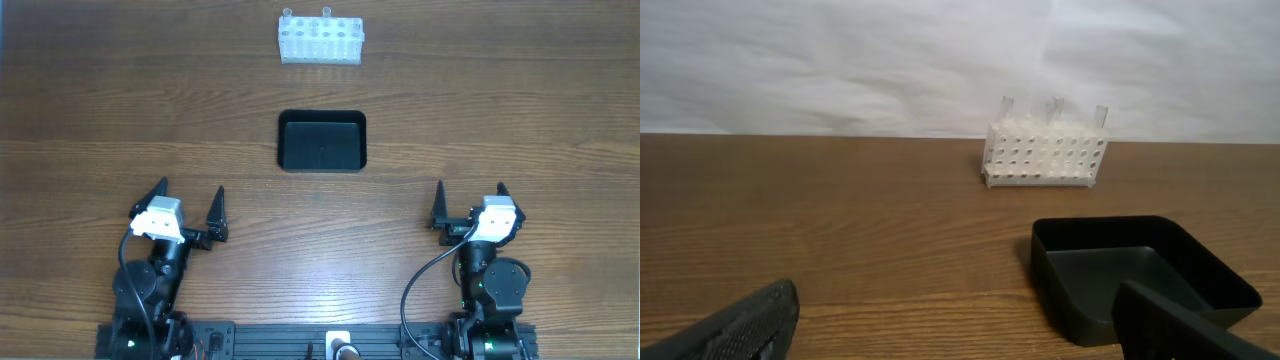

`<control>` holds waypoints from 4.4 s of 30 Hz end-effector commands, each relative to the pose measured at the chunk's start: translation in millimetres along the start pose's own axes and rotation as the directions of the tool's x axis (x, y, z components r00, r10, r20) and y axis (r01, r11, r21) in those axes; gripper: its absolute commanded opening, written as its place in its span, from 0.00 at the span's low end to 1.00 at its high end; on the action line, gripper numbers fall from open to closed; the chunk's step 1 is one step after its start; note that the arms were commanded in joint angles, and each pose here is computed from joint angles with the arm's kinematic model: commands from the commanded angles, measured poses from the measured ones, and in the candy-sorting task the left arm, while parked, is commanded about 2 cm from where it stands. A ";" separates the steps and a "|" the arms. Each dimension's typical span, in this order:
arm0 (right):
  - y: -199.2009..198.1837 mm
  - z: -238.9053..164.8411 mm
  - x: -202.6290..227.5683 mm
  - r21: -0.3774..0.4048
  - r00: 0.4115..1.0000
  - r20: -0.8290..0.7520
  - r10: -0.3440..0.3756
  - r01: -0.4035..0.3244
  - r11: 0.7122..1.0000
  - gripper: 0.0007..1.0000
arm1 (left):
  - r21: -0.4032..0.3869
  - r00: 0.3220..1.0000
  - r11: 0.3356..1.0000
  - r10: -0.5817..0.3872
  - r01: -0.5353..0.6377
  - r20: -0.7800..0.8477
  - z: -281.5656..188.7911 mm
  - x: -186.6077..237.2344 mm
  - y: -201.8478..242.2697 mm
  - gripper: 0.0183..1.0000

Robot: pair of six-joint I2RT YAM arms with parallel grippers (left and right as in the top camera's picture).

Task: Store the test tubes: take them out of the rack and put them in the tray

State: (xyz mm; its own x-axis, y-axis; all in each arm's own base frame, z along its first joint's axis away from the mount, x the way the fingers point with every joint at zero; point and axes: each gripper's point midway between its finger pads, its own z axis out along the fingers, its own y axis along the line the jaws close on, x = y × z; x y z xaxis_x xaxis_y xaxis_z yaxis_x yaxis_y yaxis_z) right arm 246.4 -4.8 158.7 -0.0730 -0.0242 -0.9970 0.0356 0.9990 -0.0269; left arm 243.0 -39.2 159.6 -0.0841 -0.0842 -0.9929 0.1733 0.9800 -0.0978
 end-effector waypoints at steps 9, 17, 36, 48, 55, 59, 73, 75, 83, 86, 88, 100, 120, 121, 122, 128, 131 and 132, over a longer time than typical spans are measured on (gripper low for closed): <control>2.1 -0.3 1.1 -0.010 1.000 0.002 0.007 -0.007 1.000 0.99 | 0.004 1.000 1.000 0.008 -0.008 -0.001 -0.1 1.5 -0.1 1.00; 2.1 -0.3 1.1 -0.010 1.000 0.002 0.007 -0.007 1.000 0.99 | 0.004 1.000 1.000 0.008 -0.008 -0.001 -0.1 1.5 -0.1 1.00; 2.1 -0.3 1.1 -0.010 1.000 0.002 0.007 -0.007 1.000 0.99 | 0.004 1.000 1.000 0.007 -0.007 -0.001 -0.1 1.5 -0.1 1.00; 2.1 -0.3 1.1 -0.010 1.000 0.002 0.007 -0.007 1.000 0.99 | 0.004 1.000 1.000 0.008 -0.008 -0.001 -0.1 1.5 -0.1 1.00; 2.1 -0.3 1.1 -0.010 1.000 0.002 0.007 -0.007 1.000 0.99 | 0.004 1.000 1.000 0.007 -0.007 -0.001 -0.1 1.5 -0.1 1.00; 2.1 -0.3 1.1 -0.010 1.000 0.002 0.007 -0.007 1.000 0.99 | 0.004 1.000 1.000 0.008 -0.008 -0.001 -0.1 1.5 -0.1 1.00; 2.1 -0.3 1.1 -0.010 1.000 0.002 0.007 -0.007 1.000 0.99 | -0.006 1.000 1.000 0.009 -0.009 0.024 2.0 -5.5 1.4 1.00; 2.1 -0.3 1.1 -0.010 1.000 0.002 0.007 -0.007 1.000 0.99 | -0.003 0.998 1.000 0.011 -0.011 0.057 5.3 -14.8 1.0 1.00; 2.1 -0.3 1.1 -0.010 1.000 0.002 0.007 -0.007 1.000 0.99 | 0.002 0.992 1.000 0.016 -0.017 0.127 39.3 -61.3 -0.7 1.00; 2.1 -0.3 1.1 -0.010 1.000 0.002 0.007 -0.007 1.000 0.99 | 0.009 0.996 1.000 0.013 -0.013 0.084 66.7 -76.8 -1.7 1.00; 2.1 -0.3 1.1 -0.010 1.000 0.002 0.007 -0.007 1.000 0.99 | 0.022 0.999 1.000 0.011 -0.012 0.051 86.9 -87.0 -5.6 1.00; 2.1 -0.3 1.1 -0.010 1.000 0.002 0.007 -0.007 1.000 0.99 | 0.047 0.977 0.999 0.025 -0.015 -0.210 229.4 -105.2 -44.4 1.00; 2.1 -0.3 1.1 -0.010 1.000 0.002 0.007 -0.007 1.000 0.99 | 0.048 0.911 0.998 0.048 -0.031 -0.409 373.9 -42.1 -67.4 1.00; 2.1 -0.3 1.1 -0.010 1.000 0.002 0.007 -0.007 1.000 0.99 | 0.047 0.909 0.998 0.048 -0.031 -0.413 376.2 -37.7 -67.2 1.00; 2.1 -0.3 1.1 -0.010 1.000 0.002 0.007 -0.007 1.000 0.99 | 0.043 0.907 0.999 0.047 -0.031 -0.420 378.6 -32.1 -66.5 1.00; 2.1 -0.3 1.1 -0.010 1.000 0.002 0.007 -0.007 1.000 0.99 | 0.024 0.895 1.000 0.028 -0.019 -0.446 391.8 -7.7 -64.4 1.00; 2.1 -0.3 1.1 -0.010 1.000 0.002 0.007 -0.007 1.000 0.99 | 0.023 0.891 1.000 0.028 -0.020 -0.453 396.9 0.8 -63.9 1.00; 2.1 -0.3 1.1 -0.010 1.000 0.002 0.007 -0.007 1.000 0.99 | 0.022 0.890 1.000 0.026 -0.018 -0.455 398.2 3.2 -63.6 1.00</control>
State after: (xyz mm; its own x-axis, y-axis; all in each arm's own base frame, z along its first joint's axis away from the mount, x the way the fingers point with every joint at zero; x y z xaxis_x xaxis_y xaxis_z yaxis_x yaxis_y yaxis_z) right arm 246.4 -4.8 158.7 -0.0730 -0.0242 -0.9970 0.0352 0.9990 -0.0268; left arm 613.3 -173.6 135.1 -0.5274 0.0501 -0.8481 0.2130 0.9742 -0.0749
